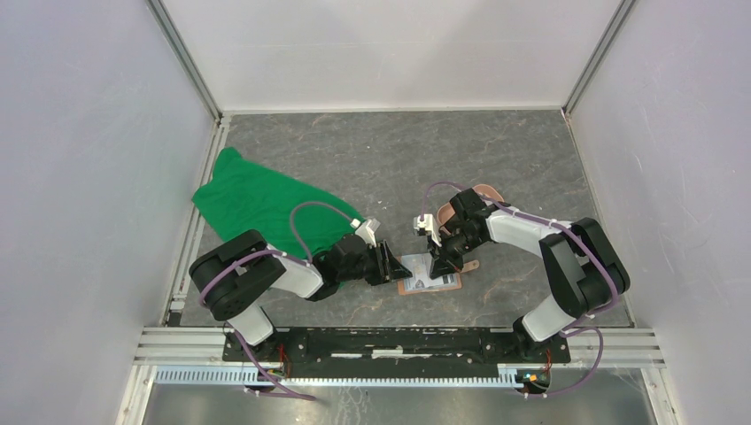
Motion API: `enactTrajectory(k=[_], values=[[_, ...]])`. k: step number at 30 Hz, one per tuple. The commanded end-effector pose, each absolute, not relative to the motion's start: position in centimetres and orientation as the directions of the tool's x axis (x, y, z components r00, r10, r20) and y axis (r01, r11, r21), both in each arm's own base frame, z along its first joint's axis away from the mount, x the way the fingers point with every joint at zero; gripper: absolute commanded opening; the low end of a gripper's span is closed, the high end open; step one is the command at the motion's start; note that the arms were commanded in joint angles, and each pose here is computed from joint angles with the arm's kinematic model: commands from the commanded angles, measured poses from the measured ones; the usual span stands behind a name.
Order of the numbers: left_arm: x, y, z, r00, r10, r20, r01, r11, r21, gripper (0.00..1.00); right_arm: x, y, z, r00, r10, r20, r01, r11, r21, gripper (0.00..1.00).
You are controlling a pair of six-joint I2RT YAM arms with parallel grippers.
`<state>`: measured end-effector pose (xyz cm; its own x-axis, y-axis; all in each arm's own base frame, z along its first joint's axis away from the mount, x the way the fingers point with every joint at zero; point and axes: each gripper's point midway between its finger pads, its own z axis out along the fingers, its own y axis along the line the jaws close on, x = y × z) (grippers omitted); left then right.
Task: Put the credit cards into the card holder
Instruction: Insert the credit card into the card holder.
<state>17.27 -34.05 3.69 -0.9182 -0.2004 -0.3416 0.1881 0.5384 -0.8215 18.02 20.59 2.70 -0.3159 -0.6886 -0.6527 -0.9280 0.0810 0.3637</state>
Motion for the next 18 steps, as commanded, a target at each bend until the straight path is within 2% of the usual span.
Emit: enactTrajectory(k=[1, 18], values=[[17.6, -35.2, 5.5, -0.902, -0.192, -0.387, 0.253, 0.490, -0.834, 0.48, 18.4, 19.4, 1.4, -0.313, -0.736, -0.600, -0.932, 0.116, 0.344, 0.11], [17.1, -36.8, 8.6, -0.911, -0.219, -0.349, 0.270, 0.322, -0.908, 0.48, 18.5, 19.6, 2.1, -0.306, -0.722, -0.620, -0.934, 0.103, 0.342, 0.11]])
